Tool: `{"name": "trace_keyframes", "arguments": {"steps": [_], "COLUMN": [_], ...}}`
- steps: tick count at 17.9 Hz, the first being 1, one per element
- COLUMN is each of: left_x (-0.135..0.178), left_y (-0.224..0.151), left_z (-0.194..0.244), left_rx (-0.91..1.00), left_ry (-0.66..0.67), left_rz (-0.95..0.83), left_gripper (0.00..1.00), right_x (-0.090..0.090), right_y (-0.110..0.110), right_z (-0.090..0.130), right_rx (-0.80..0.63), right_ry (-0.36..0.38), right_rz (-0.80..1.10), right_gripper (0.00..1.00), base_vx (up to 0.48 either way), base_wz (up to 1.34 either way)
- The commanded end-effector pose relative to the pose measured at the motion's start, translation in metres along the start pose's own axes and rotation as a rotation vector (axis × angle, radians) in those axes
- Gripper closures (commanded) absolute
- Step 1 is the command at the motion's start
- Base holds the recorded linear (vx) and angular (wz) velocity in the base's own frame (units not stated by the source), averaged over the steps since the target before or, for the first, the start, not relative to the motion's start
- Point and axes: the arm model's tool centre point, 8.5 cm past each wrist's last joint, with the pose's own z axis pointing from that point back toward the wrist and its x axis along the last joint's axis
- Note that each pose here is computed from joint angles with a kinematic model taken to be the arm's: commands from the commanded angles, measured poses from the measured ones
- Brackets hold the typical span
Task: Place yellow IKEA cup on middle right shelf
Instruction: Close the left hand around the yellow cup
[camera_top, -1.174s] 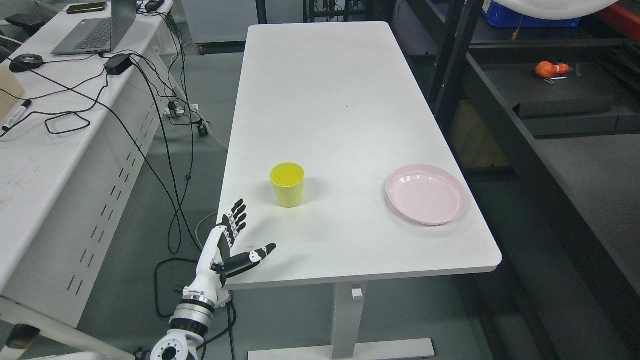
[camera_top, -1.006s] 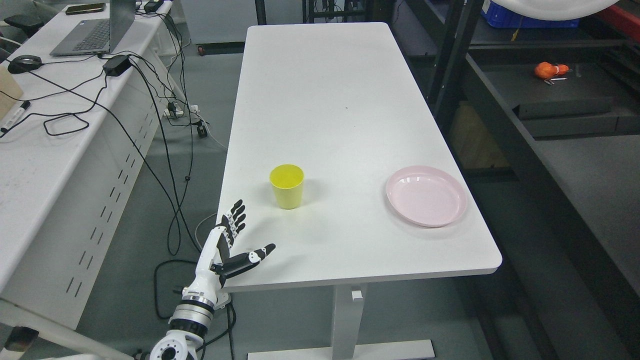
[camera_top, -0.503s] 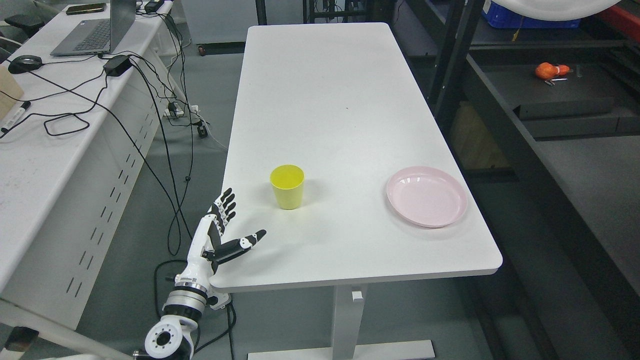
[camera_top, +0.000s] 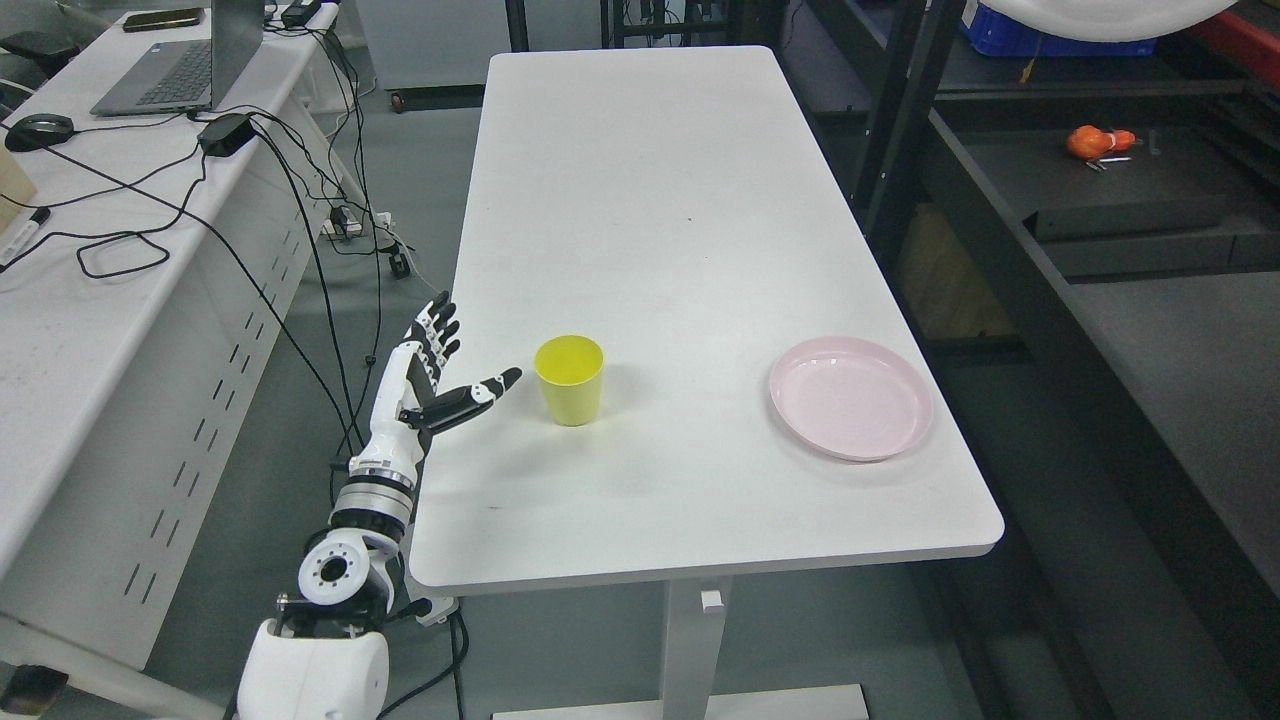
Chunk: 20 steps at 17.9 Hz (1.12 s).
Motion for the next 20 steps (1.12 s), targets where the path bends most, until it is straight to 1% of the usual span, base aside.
{"name": "trace_keyframes", "arguments": {"steps": [1, 3, 4, 6, 8, 14, 17, 20], "left_x": [-0.015, -0.019, -0.024, -0.043, -0.053, -0.052, -0.048, -0.048], "left_y": [-0.030, -0.051, -0.056, -0.053, -0.048, -0.027, -0.029, -0.039], "left_z": [-0.031, -0.028, -0.027, -0.024, -0.025, -0.046, -0.052, -0.052], "left_rx": [-0.110, -0.169, -0.182, -0.169, -0.157, -0.093, -0.099, -0.139], "left_ry": [0.082, 0.092, 0.108, 0.163, 0.196, 0.231, 0.225, 0.222], "left_rz": [-0.043, -0.068, -0.073, -0.075, -0.071, -0.046, -0.050, -0.060], "left_gripper": [0.01, 0.01, 0.01, 0.01, 0.01, 0.01, 0.01, 0.01], "right_x": [-0.009, -0.009, -0.009, -0.009, -0.009, -0.009, -0.009, -0.009], "right_y": [-0.010, -0.010, -0.010, -0.010, -0.010, -0.010, -0.010, -0.010], "right_z": [-0.001, -0.001, -0.001, -0.001, -0.001, -0.001, -0.001, -0.001], "right_rx": [-0.013, -0.013, -0.013, -0.013, -0.013, -0.013, -0.013, -0.013], "right_ry": [0.015, 0.015, 0.015, 0.015, 0.015, 0.015, 0.015, 0.015], "right_rz": [-0.003, -0.003, -0.003, -0.003, -0.003, -0.003, -0.003, -0.003], "right_gripper": [0.01, 0.01, 0.01, 0.01, 0.01, 0.01, 0.01, 0.01], "base_vx": [0.026, 0.023, 0.019, 0.000, 0.000, 0.000, 0.000, 0.000], "base_wz": [0.00, 0.00, 0.00, 0.00, 0.00, 0.00, 0.00, 0.00]}}
